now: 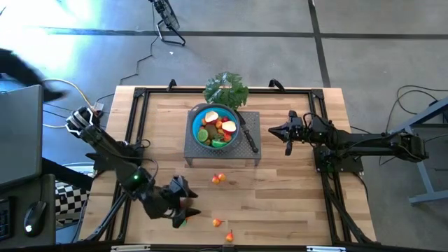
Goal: Pick & Place Fruit
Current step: Put the kiwi into the blue strainer bowl on the shelf
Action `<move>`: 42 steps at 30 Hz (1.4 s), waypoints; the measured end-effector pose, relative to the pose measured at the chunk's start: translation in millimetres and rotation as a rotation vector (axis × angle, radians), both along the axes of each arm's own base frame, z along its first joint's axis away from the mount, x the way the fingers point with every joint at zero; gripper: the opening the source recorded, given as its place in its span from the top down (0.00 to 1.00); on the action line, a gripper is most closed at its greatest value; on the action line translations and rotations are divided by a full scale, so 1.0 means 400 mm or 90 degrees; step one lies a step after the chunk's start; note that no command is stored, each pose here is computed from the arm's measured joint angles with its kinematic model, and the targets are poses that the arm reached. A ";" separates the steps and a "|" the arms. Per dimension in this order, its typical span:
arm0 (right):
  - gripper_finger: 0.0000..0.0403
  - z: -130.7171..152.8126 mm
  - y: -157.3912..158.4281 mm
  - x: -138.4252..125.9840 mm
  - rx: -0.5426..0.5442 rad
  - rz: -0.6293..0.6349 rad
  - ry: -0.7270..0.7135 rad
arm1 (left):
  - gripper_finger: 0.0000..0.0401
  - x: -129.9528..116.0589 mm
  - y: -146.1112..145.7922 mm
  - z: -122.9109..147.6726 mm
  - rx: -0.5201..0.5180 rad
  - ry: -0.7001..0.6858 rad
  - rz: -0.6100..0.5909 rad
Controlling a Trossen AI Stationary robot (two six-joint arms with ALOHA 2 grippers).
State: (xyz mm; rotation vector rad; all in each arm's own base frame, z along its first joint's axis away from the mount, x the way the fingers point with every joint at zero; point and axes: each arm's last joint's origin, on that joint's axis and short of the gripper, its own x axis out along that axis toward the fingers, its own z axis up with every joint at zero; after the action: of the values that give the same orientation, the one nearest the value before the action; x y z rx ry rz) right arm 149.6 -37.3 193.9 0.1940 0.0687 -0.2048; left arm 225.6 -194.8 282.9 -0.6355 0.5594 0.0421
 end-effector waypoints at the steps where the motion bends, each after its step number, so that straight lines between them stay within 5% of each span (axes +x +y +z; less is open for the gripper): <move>1: 0.99 0.000 0.000 0.000 0.000 0.000 0.000 | 0.22 -0.001 0.000 -0.009 -0.005 0.020 0.003; 11: 0.99 0.000 0.000 0.000 0.016 -0.003 -0.003 | 0.22 0.002 0.042 -0.062 -0.050 0.207 0.016; 26: 1.00 -0.007 0.000 -0.001 0.024 -0.004 0.013 | 0.22 0.021 0.043 -0.047 -0.129 0.180 0.032; 42: 0.99 -0.007 0.000 -0.001 0.021 -0.002 0.016 | 0.22 0.022 0.052 -0.048 -0.117 0.158 0.095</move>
State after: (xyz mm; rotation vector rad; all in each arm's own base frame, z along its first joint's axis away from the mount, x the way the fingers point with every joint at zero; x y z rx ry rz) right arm 149.3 -37.2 190.9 0.2237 0.0964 -0.2088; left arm 234.6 -174.2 263.7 -0.8569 0.7596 0.2140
